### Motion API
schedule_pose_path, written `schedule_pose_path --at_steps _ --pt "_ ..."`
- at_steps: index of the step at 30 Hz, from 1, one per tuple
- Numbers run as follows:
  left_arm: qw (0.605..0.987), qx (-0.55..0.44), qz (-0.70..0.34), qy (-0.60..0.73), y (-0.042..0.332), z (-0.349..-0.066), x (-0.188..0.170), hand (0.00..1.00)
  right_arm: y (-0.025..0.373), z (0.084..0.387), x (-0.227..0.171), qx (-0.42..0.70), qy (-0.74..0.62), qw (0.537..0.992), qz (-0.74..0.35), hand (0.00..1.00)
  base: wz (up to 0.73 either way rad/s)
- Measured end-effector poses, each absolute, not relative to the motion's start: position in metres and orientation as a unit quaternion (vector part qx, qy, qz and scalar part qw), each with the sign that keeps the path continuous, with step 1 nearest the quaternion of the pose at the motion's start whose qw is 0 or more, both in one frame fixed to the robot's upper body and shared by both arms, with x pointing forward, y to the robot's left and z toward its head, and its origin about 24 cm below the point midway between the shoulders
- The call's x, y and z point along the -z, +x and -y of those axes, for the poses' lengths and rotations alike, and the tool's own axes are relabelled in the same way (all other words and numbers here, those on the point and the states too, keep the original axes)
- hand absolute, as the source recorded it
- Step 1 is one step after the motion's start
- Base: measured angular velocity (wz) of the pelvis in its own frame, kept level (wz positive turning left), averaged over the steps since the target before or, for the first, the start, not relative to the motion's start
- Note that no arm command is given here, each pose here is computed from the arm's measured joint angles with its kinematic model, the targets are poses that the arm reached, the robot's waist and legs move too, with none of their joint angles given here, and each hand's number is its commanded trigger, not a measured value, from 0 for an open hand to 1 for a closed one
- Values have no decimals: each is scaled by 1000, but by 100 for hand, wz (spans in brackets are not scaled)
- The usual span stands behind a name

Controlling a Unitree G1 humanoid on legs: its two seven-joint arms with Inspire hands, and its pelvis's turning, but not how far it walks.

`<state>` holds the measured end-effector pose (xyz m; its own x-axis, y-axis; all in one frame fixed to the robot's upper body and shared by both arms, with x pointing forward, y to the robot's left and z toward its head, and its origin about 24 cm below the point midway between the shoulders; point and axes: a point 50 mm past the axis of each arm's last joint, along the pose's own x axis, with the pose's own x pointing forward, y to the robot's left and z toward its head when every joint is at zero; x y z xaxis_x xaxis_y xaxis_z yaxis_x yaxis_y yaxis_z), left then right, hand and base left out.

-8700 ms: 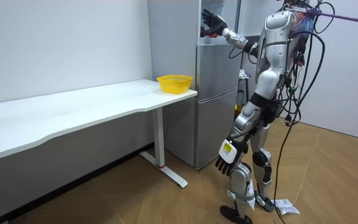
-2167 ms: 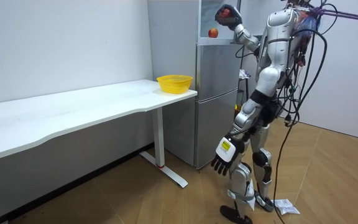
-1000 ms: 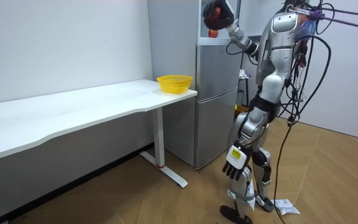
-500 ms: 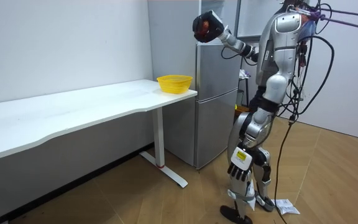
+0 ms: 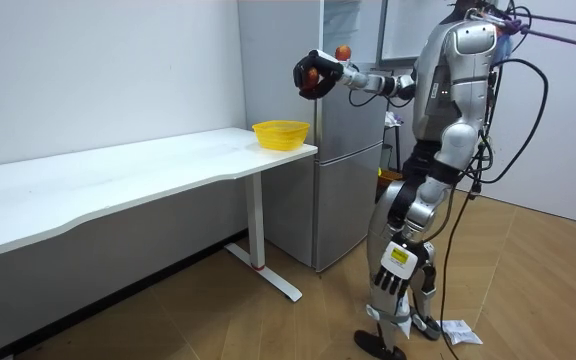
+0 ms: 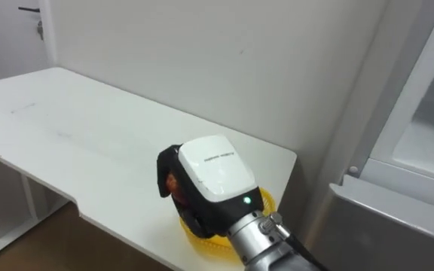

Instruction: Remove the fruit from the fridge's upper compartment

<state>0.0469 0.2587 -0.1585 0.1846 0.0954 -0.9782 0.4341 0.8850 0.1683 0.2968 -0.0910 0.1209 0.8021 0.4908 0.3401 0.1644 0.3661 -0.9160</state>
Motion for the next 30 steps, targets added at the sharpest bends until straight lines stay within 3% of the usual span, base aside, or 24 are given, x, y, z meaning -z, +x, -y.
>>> schedule_pose_path --at_steps 10,30 --pt "732 131 -633 215 44 -258 159 0 308 102 -100 -123 -556 788 233 100 0" --pt "726 130 -639 218 41 -259 159 0 311 104 -103 -115 -551 794 229 100 1"
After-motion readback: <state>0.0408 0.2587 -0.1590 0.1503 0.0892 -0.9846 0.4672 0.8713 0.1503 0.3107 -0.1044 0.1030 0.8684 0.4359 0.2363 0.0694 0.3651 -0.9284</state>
